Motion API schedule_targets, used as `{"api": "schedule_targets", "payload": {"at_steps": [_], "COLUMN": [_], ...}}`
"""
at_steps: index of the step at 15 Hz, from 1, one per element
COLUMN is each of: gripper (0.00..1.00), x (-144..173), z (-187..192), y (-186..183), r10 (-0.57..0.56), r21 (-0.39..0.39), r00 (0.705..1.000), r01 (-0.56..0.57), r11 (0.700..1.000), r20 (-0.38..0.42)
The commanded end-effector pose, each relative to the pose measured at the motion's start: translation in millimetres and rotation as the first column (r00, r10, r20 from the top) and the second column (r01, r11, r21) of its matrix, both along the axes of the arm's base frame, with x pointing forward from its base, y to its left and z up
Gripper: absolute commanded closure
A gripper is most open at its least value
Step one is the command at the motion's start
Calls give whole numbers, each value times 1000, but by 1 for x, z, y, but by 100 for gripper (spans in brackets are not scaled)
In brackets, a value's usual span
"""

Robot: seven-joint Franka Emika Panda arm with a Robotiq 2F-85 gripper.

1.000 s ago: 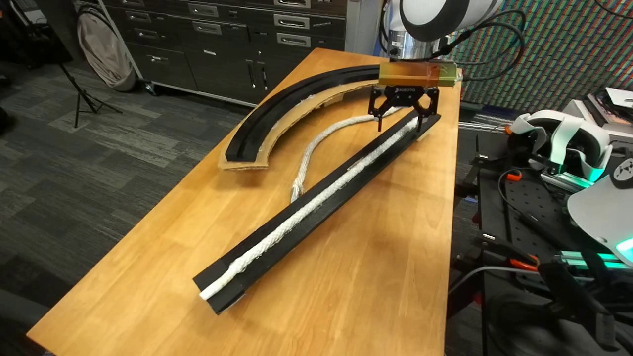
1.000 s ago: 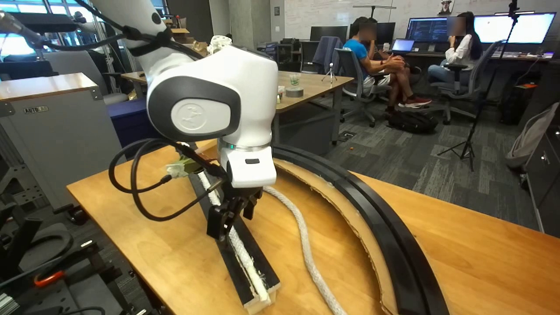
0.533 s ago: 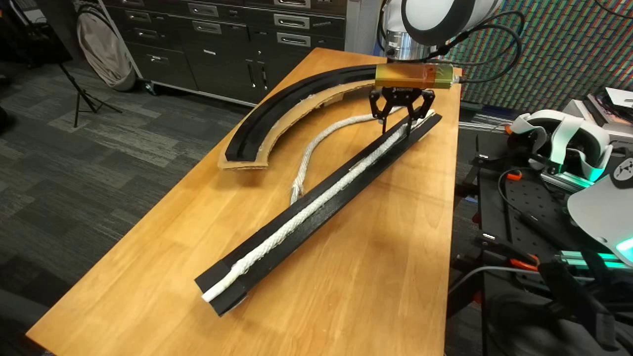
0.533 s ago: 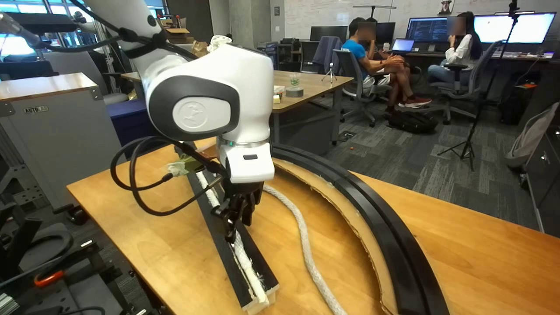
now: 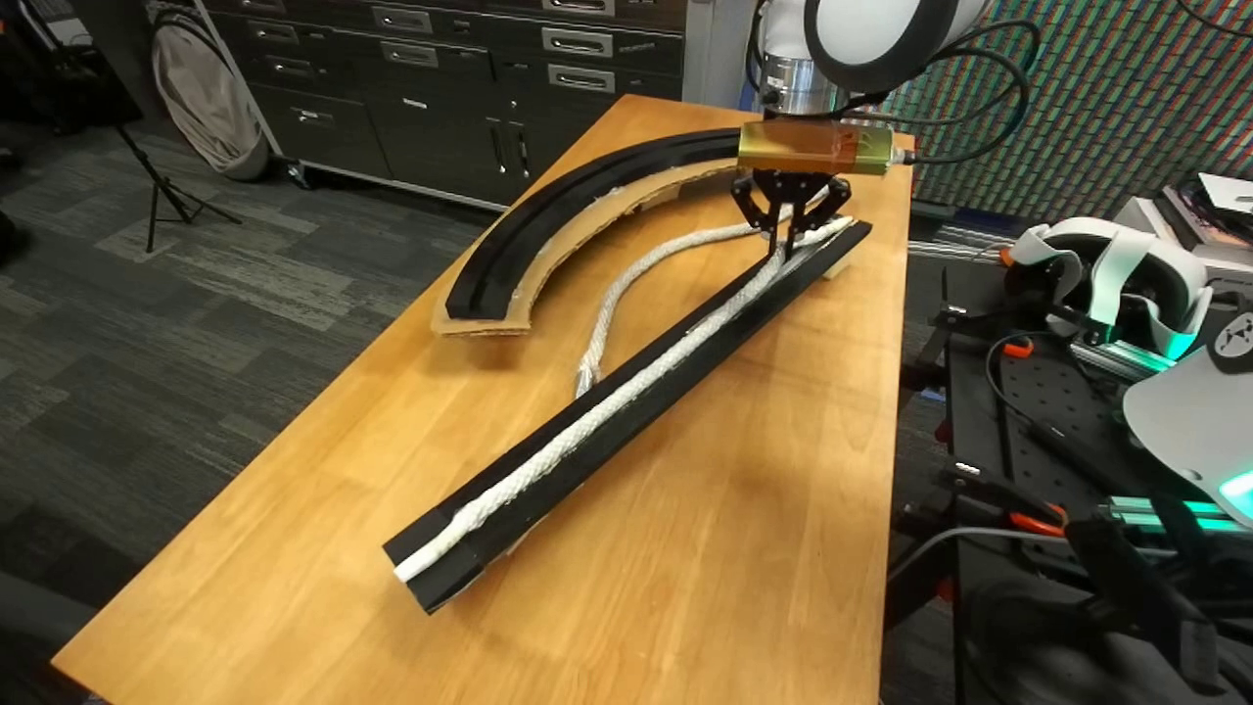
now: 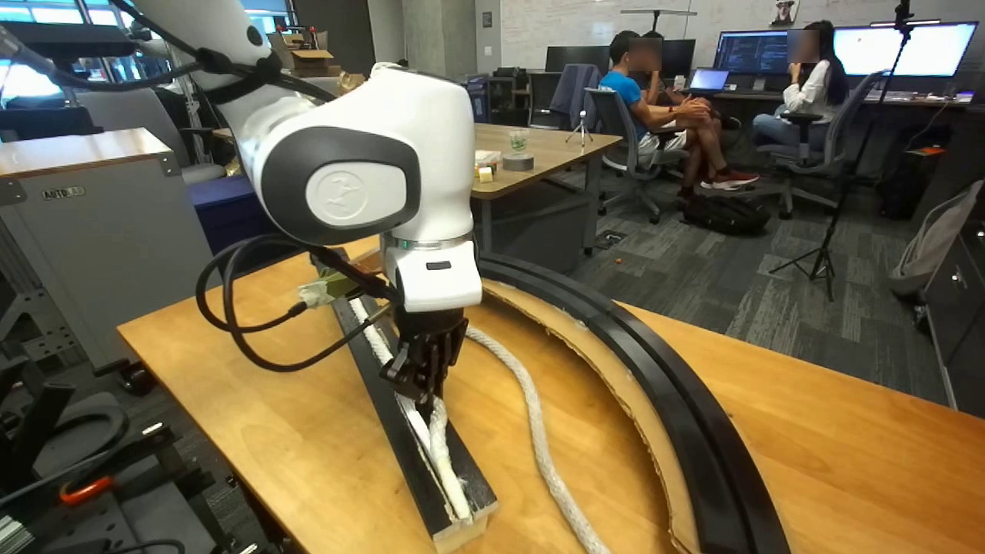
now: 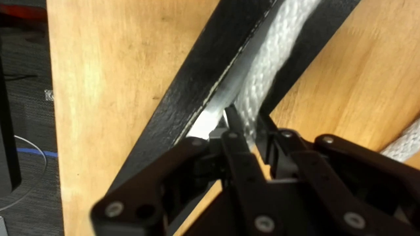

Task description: Remove the rope from the curved black board then remove the rope from the straight black board

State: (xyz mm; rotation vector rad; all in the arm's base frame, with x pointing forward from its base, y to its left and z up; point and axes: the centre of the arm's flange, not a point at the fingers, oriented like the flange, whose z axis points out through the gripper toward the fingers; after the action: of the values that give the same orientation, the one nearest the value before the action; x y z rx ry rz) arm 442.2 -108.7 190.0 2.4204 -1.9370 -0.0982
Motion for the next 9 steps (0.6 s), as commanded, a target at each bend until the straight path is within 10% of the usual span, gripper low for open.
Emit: {"api": "schedule_targets", "payload": {"at_steps": [1, 9], "gripper": [80, 80], "x": [-9, -12], "z": [5, 24], "y": [7, 17], "r10": [14, 78], "r21": [-56, -62], "r00": [999, 996], "r01": [-12, -75], "r11": [998, 995], "r20": [33, 47]}}
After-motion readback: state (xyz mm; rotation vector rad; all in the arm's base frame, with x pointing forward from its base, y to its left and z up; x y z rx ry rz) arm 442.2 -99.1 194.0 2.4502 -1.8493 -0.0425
